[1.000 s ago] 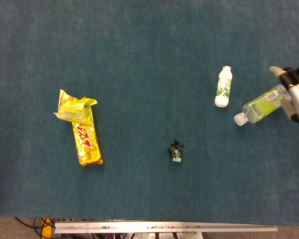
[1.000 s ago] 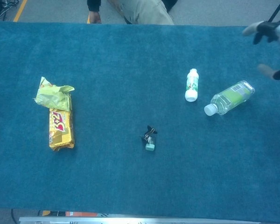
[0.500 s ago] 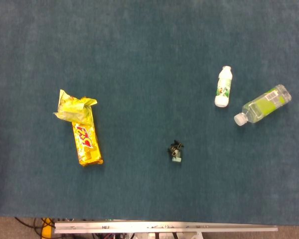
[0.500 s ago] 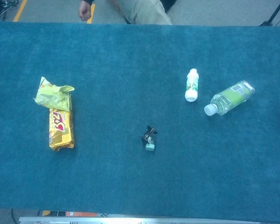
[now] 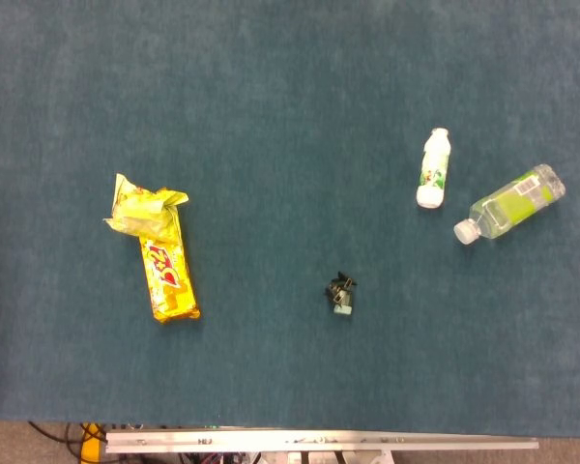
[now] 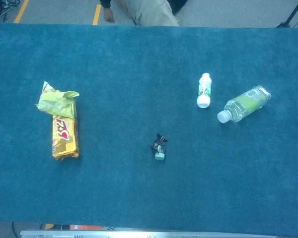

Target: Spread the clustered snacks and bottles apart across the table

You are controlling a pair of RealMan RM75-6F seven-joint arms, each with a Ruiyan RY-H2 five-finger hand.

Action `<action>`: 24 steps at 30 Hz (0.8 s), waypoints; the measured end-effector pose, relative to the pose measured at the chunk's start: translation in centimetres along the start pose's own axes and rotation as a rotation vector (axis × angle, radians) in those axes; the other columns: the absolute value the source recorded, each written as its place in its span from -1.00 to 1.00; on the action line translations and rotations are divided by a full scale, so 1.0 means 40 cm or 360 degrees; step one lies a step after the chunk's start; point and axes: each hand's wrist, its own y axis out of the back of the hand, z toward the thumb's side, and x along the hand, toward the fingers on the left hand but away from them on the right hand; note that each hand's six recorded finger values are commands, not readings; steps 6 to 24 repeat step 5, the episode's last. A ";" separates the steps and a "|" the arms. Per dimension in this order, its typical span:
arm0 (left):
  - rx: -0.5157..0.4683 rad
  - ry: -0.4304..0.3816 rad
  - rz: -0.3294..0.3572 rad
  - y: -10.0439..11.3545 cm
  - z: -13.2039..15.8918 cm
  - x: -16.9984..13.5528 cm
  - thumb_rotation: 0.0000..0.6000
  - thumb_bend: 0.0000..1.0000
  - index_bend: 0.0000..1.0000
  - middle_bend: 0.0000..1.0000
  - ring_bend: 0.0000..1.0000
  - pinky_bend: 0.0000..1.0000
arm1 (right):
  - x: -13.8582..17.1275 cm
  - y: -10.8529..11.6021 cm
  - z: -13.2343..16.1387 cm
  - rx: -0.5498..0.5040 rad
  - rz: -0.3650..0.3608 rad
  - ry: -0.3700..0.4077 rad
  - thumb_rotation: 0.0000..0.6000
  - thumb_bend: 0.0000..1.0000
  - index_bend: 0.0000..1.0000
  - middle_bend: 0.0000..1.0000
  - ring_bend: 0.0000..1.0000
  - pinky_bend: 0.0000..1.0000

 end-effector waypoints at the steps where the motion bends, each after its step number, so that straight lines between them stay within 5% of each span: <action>1: -0.0002 0.0003 0.0001 0.000 -0.002 -0.001 1.00 -0.35 -0.95 -0.83 -0.94 -0.64 | 0.001 0.001 0.000 -0.0002 -0.0001 0.0001 1.00 -0.43 -0.50 -0.26 -0.28 0.23; 24: -0.0005 0.0006 0.0006 0.001 -0.004 -0.003 1.00 -0.35 -0.95 -0.83 -0.94 -0.65 | 0.003 0.003 0.000 -0.0008 -0.0004 -0.0001 1.00 -0.43 -0.50 -0.26 -0.28 0.23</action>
